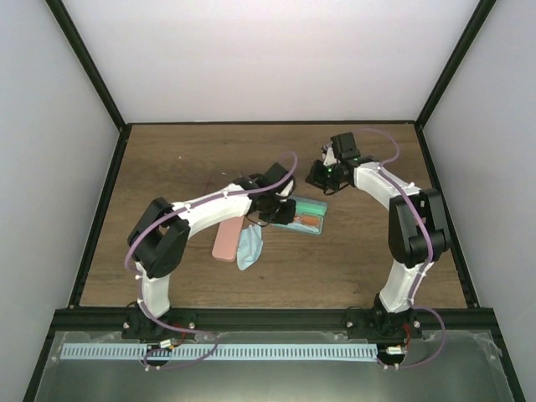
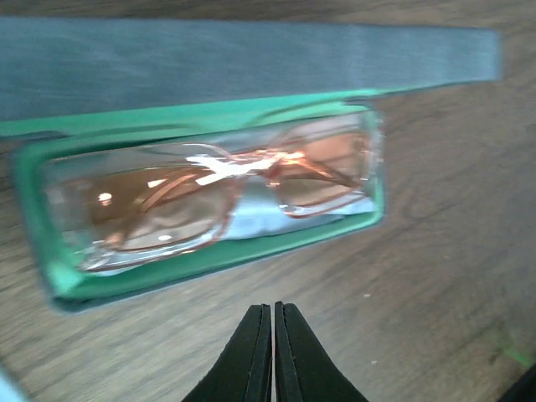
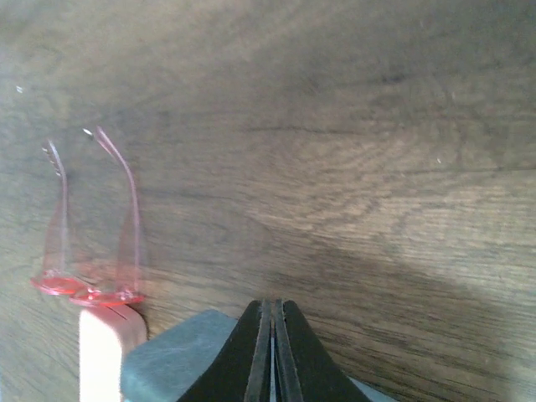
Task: Organize the sunglasses
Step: Adjust the sunglasses case at the center of the board.
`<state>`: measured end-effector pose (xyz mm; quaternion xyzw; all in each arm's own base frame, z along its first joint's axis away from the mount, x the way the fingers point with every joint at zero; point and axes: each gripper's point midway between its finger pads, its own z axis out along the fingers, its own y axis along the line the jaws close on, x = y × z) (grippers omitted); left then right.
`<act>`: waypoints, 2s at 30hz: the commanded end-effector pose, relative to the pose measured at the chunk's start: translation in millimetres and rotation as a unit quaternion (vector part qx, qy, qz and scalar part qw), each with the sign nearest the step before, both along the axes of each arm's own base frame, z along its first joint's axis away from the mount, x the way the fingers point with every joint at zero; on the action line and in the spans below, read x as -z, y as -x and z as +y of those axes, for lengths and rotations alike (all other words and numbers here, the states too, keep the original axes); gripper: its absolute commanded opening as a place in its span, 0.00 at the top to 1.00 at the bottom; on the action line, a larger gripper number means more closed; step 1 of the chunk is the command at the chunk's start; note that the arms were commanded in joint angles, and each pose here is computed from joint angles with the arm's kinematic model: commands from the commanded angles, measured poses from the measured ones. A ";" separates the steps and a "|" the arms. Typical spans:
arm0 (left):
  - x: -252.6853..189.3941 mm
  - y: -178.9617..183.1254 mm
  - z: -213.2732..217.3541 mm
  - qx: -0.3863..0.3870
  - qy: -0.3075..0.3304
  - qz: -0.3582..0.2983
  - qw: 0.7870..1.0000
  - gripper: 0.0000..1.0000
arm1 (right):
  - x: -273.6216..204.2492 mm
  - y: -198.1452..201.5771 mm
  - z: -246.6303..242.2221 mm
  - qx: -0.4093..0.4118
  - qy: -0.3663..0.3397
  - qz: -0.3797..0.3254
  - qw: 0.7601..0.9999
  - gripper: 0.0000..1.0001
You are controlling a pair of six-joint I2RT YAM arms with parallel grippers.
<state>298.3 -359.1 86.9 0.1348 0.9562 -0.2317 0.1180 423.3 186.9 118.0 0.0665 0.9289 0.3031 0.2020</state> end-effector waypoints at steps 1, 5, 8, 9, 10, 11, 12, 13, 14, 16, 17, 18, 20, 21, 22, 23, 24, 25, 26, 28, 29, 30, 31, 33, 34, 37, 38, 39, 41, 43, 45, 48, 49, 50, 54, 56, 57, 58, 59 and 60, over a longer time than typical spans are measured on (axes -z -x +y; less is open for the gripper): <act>3.5 15.9 -34.6 0.051 0.041 0.003 0.998 0.96 | -6.5 -1.6 3.6 -0.028 -0.006 -0.003 1.000 0.97; 19.6 37.3 -38.2 0.069 0.030 0.024 0.997 0.96 | -6.1 2.5 7.2 -0.039 -0.015 0.002 0.999 0.97; 36.7 45.0 -29.6 0.052 0.016 0.035 0.998 0.96 | -6.0 6.1 10.0 -0.048 -0.025 0.003 0.999 0.97; 40.3 44.1 -27.0 0.043 0.012 0.033 0.998 0.96 | -4.9 7.8 10.6 -0.050 -0.026 0.004 0.998 0.97; 42.4 41.3 -25.8 0.035 0.010 0.027 0.999 0.96 | -2.5 10.0 10.0 -0.051 -0.026 0.007 0.998 0.97; 44.7 38.9 -27.4 0.032 0.011 0.023 0.999 0.96 | -2.1 11.9 10.0 -0.052 -0.027 0.007 0.998 0.97; 46.2 35.9 -29.6 0.030 0.012 0.019 0.999 0.96 | -0.1 14.5 10.0 -0.053 -0.027 0.010 0.998 0.97; 48.6 31.9 -31.6 0.027 0.010 0.014 0.999 0.96 | 1.9 16.9 10.0 -0.055 -0.028 0.012 0.998 0.97; 51.2 28.6 -33.3 0.027 0.006 0.011 1.000 0.96 | 3.4 19.1 10.4 -0.058 -0.031 0.014 0.998 0.97; 60.3 23.7 -33.6 0.024 -0.010 0.012 1.000 0.96 | 6.9 24.0 11.7 -0.066 -0.034 0.020 0.997 0.97; 64.4 23.2 -34.1 0.025 -0.014 0.014 0.999 0.96 | 8.1 26.5 12.4 -0.070 -0.034 0.022 0.997 0.97; 69.2 23.6 -33.8 0.024 -0.018 0.018 0.999 0.96 | 9.4 28.6 12.0 -0.071 -0.034 0.024 0.997 0.97; 77.8 24.9 -30.2 0.017 -0.029 0.026 0.999 0.96 | 9.6 33.0 11.8 -0.074 -0.036 0.025 0.996 0.97; 81.5 25.9 -27.7 0.014 -0.035 0.029 0.999 0.96 | 9.0 36.0 12.7 -0.077 -0.039 0.025 0.996 0.97; 85.3 26.6 -25.1 0.011 -0.041 0.032 0.999 0.96 | 9.0 38.2 12.4 -0.077 -0.040 0.025 0.996 0.97; 88.6 27.4 -22.7 0.008 -0.047 0.035 0.998 0.96 | 9.1 41.4 12.6 -0.077 -0.041 0.026 0.996 0.97; 91.7 28.2 -20.8 0.006 -0.052 0.038 0.998 0.96 | 9.6 43.9 12.5 -0.076 -0.039 0.026 0.996 0.97; 93.2 28.9 -19.3 0.004 -0.055 0.040 0.998 0.96 | 9.9 46.4 12.1 -0.076 -0.039 0.027 0.996 0.97; 95.2 29.7 -17.6 0.003 -0.059 0.042 0.997 0.96 | 9.4 49.9 12.2 -0.076 -0.038 0.026 0.996 0.97; 95.7 30.2 -16.3 0.001 -0.060 0.042 0.997 0.96 | 7.2 54.3 12.9 -0.076 -0.035 0.022 0.996 0.97; 95.6 29.7 -16.5 0.000 -0.060 0.041 0.997 0.96 | 6.8 57.0 13.1 -0.076 -0.034 0.022 0.996 0.97; 95.9 29.4 -16.6 0.000 -0.061 0.041 0.997 0.96 | 7.2 60.0 13.5 -0.077 -0.032 0.024 0.996 0.97; 96.4 28.9 -17.2 0.000 -0.061 0.041 0.997 0.96 | 9.0 63.2 13.8 -0.077 -0.029 0.027 0.996 0.97; 96.5 27.5 -18.0 -0.001 -0.061 0.040 0.997 0.96 | 15.3 70.7 13.9 -0.077 -0.023 0.036 0.996 0.97; 95.6 26.5 -18.0 -0.003 -0.061 0.037 0.997 0.96 | 18.9 74.7 14.0 -0.077 -0.020 0.041 0.996 0.97; 86.6 22.2 -14.1 -0.014 -0.059 0.019 0.998 0.96 | 29.4 86.9 16.0 -0.078 -0.020 0.055 0.995 0.97; 80.7 20.8 -11.9 -0.021 -0.054 0.008 0.998 0.96 | 32.4 90.7 16.9 -0.079 -0.022 0.059 0.995 0.97; 75.7 19.4 -9.1 -0.029 -0.050 -0.002 0.998 0.96 | 35.1 93.9 18.0 -0.080 -0.022 0.062 0.995 0.97; 70.6 18.0 -1.4 -0.046 -0.049 -0.017 0.998 0.96 | 39.3 98.2 19.1 -0.081 -0.021 0.067 0.994 0.97; 66.2 15.9 6.9 -0.066 -0.043 -0.035 0.996 0.96 | 40.5 100.2 18.9 -0.077 -0.020 0.068 0.994 0.97; 65.0 18.7 19.8 -0.086 -0.036 -0.050 0.994 0.96 | 37.2 98.2 18.1 -0.070 -0.023 0.064 0.995 0.97; 54.9 22.5 34.6 -0.116 -0.024 -0.071 0.990 0.96 | 28.6 94.9 20.3 -0.069 -0.029 0.055 0.996 0.97; 52.5 24.0 38.9 -0.130 -0.017 -0.073 0.989 0.96 | 25.7 94.0 21.4 -0.070 -0.032 0.053 0.996 0.97; 51.4 26.6 43.5 -0.138 -0.013 -0.073 0.988 0.96 | 23.5 92.8 22.0 -0.070 -0.034 0.051 0.996 0.97; 47.8 31.6 52.4 -0.161 -0.015 -0.063 0.985 0.96 | 20.4 90.3 22.9 -0.076 -0.030 0.046 0.996 0.97; 46.1 32.0 51.8 -0.166 -0.015 -0.059 0.984 0.96 | 20.1 90.0 22.6 -0.078 -0.028 0.044 0.996 0.97; 45.5 30.5 50.9 -0.168 -0.014 -0.058 0.984 0.96 | 19.8 90.1 22.5 -0.078 -0.028 0.044 0.996 0.97; 45.8 29.5 49.2 -0.168 -0.015 -0.056 0.984 0.96 | 20.8 91.1 22.2 -0.078 -0.027 0.046 0.995 0.97; 46.5 27.9 46.2 -0.167 -0.015 -0.055 0.984 0.96 | 22.1 92.4 21.8 -0.078 -0.026 0.049 0.995 0.97; 49.0 27.2 43.0 -0.167 -0.015 -0.050 0.985 0.96 | 23.4 94.1 21.5 -0.078 -0.026 0.052 0.995 0.97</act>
